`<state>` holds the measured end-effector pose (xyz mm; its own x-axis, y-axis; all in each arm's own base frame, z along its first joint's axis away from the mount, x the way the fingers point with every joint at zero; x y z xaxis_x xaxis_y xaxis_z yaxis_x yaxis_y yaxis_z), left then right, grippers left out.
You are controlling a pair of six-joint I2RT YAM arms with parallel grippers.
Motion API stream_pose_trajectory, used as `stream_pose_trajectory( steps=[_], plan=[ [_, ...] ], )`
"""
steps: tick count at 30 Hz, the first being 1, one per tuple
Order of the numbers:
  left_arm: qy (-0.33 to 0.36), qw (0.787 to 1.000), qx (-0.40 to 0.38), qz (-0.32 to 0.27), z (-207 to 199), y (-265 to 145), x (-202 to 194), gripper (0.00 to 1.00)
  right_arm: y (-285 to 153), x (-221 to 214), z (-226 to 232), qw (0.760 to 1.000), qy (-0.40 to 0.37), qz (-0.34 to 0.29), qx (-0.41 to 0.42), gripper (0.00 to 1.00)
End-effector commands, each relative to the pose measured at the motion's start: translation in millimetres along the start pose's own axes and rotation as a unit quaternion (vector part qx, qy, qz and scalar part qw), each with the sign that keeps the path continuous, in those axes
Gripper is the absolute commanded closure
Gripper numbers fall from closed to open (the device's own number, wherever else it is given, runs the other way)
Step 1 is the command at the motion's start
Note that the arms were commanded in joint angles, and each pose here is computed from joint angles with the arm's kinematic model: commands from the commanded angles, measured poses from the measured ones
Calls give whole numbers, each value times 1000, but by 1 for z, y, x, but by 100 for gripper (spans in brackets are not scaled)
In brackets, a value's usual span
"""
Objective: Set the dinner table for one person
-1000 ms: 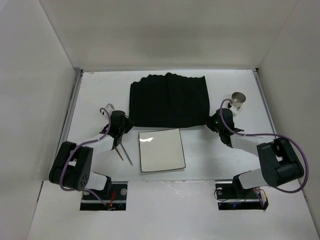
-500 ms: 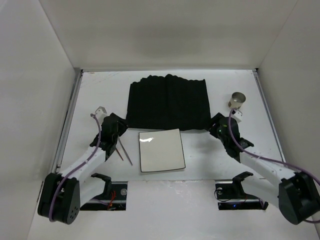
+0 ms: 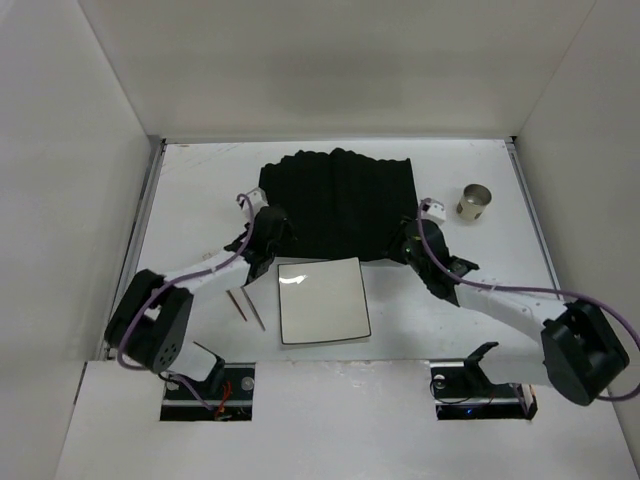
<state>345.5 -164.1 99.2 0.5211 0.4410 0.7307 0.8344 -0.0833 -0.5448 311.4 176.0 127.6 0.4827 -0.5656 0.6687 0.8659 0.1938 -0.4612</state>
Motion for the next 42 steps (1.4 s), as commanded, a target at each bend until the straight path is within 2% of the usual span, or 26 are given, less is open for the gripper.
stream_pose_trajectory(
  steps=[1,5,7,9,13,18,20,24,27,30,36,42],
  plan=[
    [21,1000,-13,0,-18,15,0,54,15,-3,43,998,-5,6,64,60],
    [29,999,3,25,-15,37,-11,55,53,-20,25,999,10,30,26,68],
    [22,998,13,49,-6,46,-21,63,63,-33,12,999,13,46,1,80],
    [10,997,21,69,8,49,-30,70,63,-47,-3,998,25,59,-20,87],
    [-6,995,50,90,42,44,-49,78,56,-66,-32,995,49,67,-49,88],
    [-3,995,43,91,48,25,-62,78,47,-64,-40,996,48,55,-55,86],
    [2,996,34,88,43,18,-62,78,45,-55,-33,997,42,47,-48,81],
    [-1,998,5,64,22,2,-36,76,34,-26,-5,999,20,21,-18,72],
    [5,999,-25,40,-8,-11,-13,75,27,-18,18,1000,10,14,0,71],
    [21,998,-52,43,-38,-14,-11,74,33,-24,37,999,8,23,27,73],
    [64,989,-79,106,-86,8,-55,73,58,-56,30,998,12,63,24,80],
    [82,982,-58,158,-83,39,-100,76,59,-77,4,997,23,79,0,84]
  ],
)
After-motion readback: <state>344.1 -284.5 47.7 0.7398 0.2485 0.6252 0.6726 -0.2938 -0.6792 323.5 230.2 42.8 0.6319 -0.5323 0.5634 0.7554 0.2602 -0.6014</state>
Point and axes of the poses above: each gripper's point midway between its finger pads, its own y axis out along the fingers, its own z axis along the line the jaws close on, x = y × z, the point moved 1 cm from there along -y, back along the fingers, and after that the axes turned 6 degrees about y, right-handed, at the moved point
